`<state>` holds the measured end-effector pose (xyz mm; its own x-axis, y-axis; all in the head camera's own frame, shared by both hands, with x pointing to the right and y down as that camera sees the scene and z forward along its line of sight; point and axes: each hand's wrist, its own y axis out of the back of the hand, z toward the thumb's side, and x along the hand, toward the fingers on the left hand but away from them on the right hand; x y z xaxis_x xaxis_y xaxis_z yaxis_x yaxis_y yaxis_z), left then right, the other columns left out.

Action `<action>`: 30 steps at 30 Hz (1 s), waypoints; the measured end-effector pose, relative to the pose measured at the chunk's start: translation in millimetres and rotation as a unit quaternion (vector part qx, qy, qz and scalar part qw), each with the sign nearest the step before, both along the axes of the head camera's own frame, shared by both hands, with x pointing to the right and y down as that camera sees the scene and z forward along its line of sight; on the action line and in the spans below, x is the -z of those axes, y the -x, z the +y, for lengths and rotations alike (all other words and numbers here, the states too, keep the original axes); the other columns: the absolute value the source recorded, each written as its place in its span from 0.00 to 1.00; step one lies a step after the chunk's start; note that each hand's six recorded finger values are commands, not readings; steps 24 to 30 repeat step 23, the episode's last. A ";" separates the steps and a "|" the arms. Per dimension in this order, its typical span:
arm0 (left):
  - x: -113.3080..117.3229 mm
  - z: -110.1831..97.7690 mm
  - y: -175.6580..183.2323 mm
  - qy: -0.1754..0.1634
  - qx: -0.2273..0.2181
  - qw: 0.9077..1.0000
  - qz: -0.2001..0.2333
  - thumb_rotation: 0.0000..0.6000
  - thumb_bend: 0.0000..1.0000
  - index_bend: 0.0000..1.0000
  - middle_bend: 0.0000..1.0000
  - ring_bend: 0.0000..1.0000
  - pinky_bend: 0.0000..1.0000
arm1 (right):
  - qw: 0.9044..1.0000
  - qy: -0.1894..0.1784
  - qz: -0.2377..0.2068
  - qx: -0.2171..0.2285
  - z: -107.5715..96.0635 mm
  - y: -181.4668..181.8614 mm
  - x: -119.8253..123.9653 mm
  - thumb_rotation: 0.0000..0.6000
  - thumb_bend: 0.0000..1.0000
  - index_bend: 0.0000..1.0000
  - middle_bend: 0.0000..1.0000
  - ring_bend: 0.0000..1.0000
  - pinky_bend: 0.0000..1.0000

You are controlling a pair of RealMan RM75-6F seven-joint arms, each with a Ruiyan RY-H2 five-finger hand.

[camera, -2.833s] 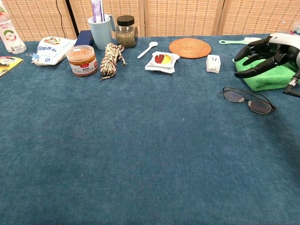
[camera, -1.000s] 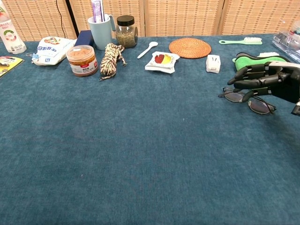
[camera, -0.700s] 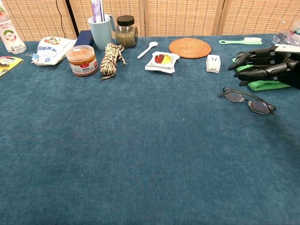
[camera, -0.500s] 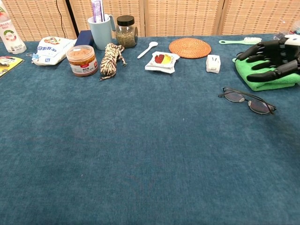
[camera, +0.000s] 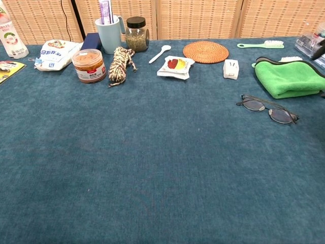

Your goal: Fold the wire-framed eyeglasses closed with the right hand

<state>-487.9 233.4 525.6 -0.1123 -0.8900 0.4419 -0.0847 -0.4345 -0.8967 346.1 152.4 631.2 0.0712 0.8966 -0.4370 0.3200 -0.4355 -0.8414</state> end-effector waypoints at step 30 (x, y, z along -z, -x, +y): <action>-3.2 10.0 -11.4 -0.019 -0.017 0.999 0.026 0.58 0.25 0.13 0.01 0.05 0.03 | 0.991 -0.034 0.122 -0.050 69.8 -60.0 54.5 1.00 0.22 0.21 0.06 0.00 0.00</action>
